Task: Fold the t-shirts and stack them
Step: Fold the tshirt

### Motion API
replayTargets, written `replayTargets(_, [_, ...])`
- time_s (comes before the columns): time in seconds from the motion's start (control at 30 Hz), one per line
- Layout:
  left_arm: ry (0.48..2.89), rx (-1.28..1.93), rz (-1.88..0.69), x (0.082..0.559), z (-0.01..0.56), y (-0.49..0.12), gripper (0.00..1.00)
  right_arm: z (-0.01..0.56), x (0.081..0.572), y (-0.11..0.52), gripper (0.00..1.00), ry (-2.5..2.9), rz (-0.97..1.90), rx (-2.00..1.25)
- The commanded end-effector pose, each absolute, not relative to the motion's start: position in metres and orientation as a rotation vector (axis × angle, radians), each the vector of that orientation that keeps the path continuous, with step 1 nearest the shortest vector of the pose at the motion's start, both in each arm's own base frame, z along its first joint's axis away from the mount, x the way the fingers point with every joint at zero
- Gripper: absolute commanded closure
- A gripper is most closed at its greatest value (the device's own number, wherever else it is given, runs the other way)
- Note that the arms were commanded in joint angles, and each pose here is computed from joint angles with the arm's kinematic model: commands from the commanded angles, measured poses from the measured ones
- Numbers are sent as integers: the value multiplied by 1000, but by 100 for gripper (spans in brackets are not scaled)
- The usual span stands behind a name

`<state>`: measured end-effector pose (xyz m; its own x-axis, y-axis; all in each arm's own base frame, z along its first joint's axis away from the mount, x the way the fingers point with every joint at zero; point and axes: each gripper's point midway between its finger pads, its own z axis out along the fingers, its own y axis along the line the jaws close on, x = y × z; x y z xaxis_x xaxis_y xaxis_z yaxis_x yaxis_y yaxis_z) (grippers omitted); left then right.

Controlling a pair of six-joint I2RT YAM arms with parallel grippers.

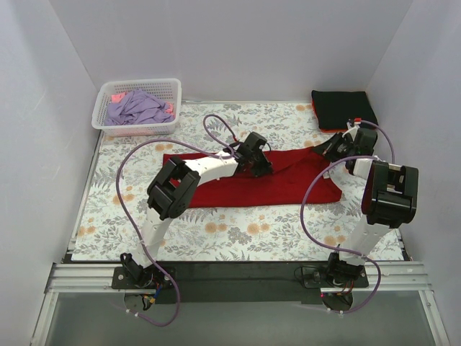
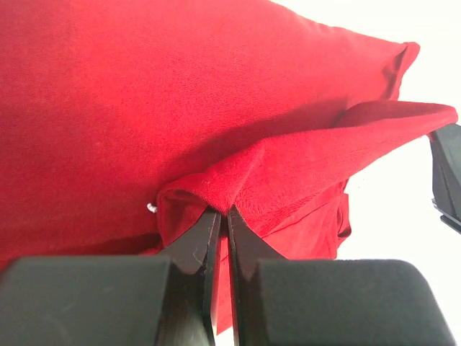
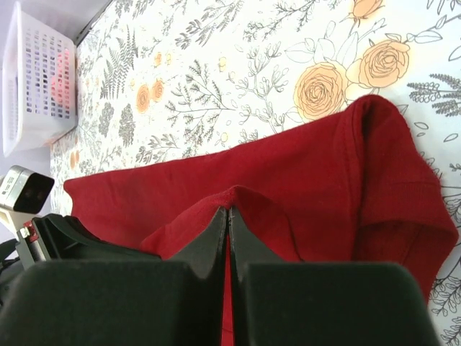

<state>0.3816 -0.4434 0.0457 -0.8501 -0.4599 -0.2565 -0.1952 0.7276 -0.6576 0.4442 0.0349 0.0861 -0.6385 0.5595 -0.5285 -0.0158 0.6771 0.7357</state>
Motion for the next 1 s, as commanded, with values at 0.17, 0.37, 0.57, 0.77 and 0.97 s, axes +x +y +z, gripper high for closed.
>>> replayTargets(0.17, [2375,-569,-958,392,104,-431,100,124,463,32,99,2034,913,311])
replayTargets(0.37, [2375,-599,-953,391,100,-429,100,118,465,34,99,2069,935,309])
replayTargets(0.57, [2394,-601,-940,391,90,-429,100,96,463,36,99,2132,961,338])
replayTargets(0.77, [2441,-619,-908,389,69,-426,100,82,461,36,99,2172,964,358])
replayTargets(0.97, [2439,-610,-915,391,72,-427,100,92,461,38,99,2162,978,340])
